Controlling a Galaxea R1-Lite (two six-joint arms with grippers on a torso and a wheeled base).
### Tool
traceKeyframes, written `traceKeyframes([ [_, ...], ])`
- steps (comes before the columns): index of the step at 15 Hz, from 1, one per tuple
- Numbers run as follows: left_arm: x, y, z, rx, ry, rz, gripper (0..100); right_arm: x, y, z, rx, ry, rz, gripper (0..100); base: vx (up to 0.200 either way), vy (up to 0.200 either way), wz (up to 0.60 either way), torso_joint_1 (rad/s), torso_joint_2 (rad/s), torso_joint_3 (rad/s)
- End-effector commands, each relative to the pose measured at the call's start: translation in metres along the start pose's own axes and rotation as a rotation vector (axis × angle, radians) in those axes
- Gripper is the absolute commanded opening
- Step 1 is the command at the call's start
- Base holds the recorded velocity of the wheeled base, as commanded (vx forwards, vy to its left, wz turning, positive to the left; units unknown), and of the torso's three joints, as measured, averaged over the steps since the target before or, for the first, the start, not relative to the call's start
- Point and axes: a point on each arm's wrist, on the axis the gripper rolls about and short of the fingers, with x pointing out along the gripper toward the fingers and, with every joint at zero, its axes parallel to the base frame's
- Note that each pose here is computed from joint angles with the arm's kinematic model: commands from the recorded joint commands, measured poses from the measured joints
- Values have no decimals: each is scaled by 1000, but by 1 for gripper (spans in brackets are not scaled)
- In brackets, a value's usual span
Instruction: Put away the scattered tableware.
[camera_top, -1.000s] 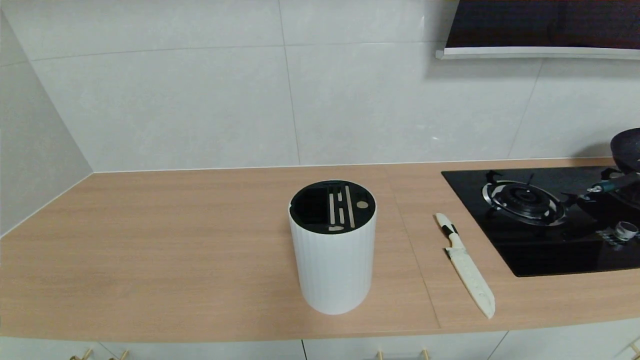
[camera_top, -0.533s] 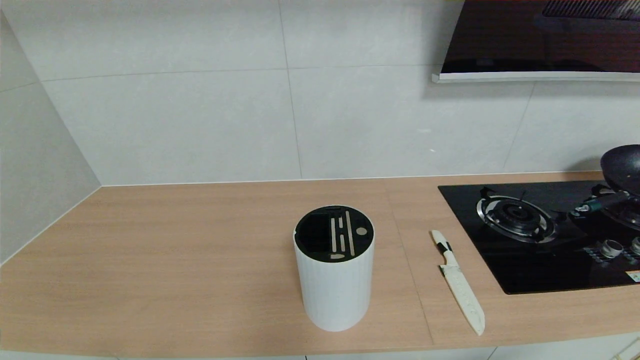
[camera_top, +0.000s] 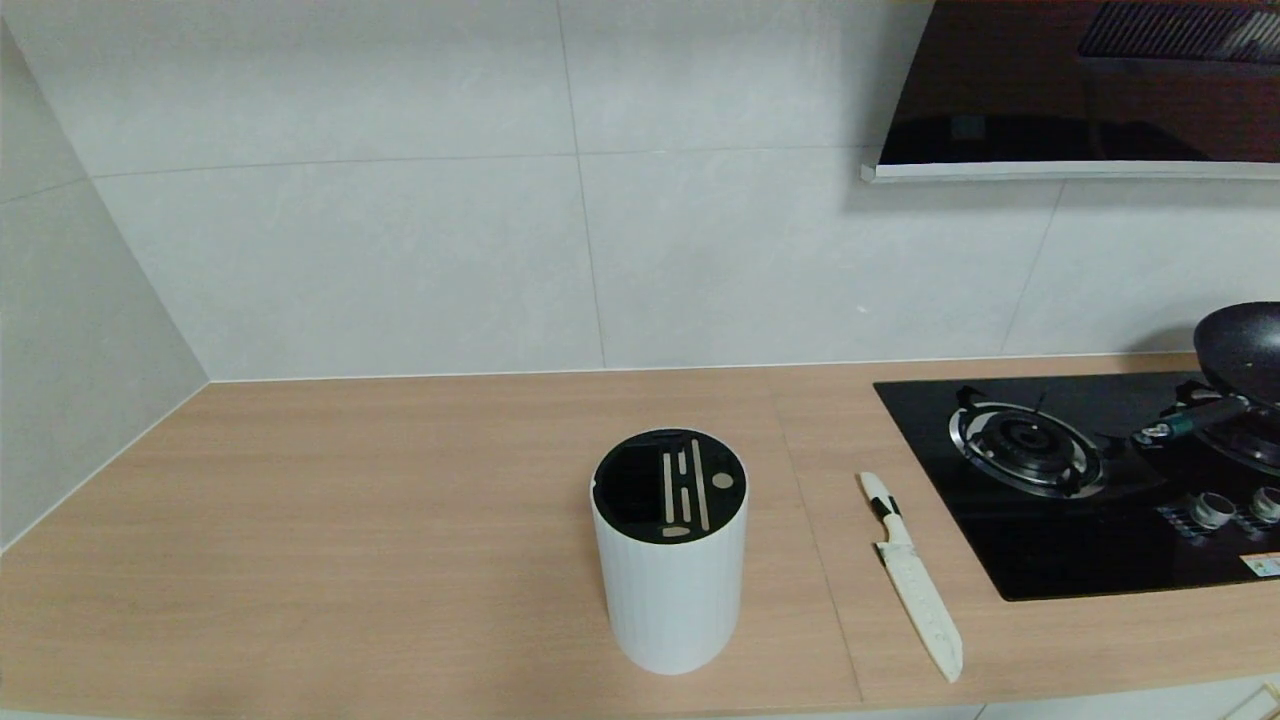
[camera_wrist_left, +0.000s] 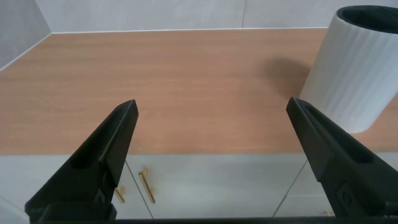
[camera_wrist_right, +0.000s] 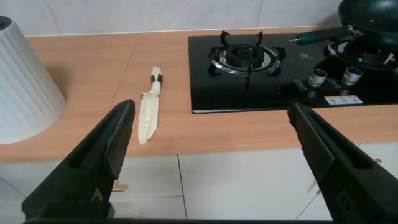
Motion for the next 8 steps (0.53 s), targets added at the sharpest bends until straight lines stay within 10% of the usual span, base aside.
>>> traceKeyframes([
  [1, 0, 0, 0, 0, 0, 0, 100, 0, 0, 0, -2, 2, 0, 100, 0, 0, 0, 0, 0, 0],
  [8, 0, 0, 0, 0, 0, 1, 100, 0, 0, 0, -9, -1, 0, 100, 0, 0, 0, 0, 0, 0],
])
